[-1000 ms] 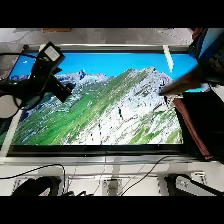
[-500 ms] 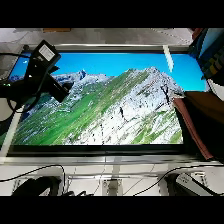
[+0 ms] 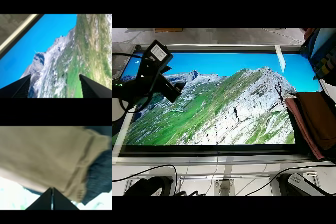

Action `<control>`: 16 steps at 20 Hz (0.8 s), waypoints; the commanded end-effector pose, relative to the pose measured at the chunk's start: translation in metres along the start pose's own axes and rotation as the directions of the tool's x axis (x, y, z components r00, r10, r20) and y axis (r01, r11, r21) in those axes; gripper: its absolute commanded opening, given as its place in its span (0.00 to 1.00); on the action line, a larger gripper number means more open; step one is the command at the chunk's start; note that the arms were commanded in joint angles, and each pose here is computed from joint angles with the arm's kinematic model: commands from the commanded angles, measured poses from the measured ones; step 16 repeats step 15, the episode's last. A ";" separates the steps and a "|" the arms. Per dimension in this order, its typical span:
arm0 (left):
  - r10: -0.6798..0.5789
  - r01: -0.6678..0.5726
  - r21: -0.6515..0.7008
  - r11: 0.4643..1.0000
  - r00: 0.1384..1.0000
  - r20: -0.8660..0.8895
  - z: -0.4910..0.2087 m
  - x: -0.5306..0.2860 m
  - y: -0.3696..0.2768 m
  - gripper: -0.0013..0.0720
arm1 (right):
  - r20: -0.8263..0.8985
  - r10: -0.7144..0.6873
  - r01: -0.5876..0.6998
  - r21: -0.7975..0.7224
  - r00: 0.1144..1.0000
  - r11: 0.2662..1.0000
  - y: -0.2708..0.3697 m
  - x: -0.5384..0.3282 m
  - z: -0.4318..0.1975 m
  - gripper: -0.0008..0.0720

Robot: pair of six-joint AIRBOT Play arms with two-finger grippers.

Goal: Fold the clothes and pants, and hang the long-sleeved shirts on hangers.

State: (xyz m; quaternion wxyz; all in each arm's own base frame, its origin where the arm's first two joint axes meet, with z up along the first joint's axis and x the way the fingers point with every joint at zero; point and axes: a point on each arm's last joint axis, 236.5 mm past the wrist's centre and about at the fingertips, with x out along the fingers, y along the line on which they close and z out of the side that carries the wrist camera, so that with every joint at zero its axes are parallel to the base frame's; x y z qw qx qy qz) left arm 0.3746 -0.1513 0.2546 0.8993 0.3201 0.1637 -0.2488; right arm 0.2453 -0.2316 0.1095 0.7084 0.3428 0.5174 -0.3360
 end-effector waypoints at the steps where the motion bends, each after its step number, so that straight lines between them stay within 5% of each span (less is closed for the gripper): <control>1: 0.001 -0.001 0.000 1.000 1.000 0.001 0.001 -0.001 0.000 0.97 | -0.028 0.047 -0.051 -0.200 0.999 0.978 0.053 0.002 -0.020 0.03; 9: 0.001 -0.001 0.000 1.000 1.000 0.002 0.001 -0.001 0.000 0.97 | -0.048 0.071 -0.083 -0.754 0.996 0.651 0.197 -0.006 -0.135 0.03; 12: 0.001 -0.001 0.000 1.000 1.000 0.001 0.001 -0.001 0.000 0.97 | 0.092 0.098 0.013 -0.791 0.991 0.611 0.229 -0.016 -0.151 0.03; 16: 0.001 -0.001 0.000 1.000 1.000 0.001 0.001 -0.001 0.000 0.97 | 0.076 0.181 -0.044 -0.814 0.981 0.580 0.257 -0.022 -0.179 0.03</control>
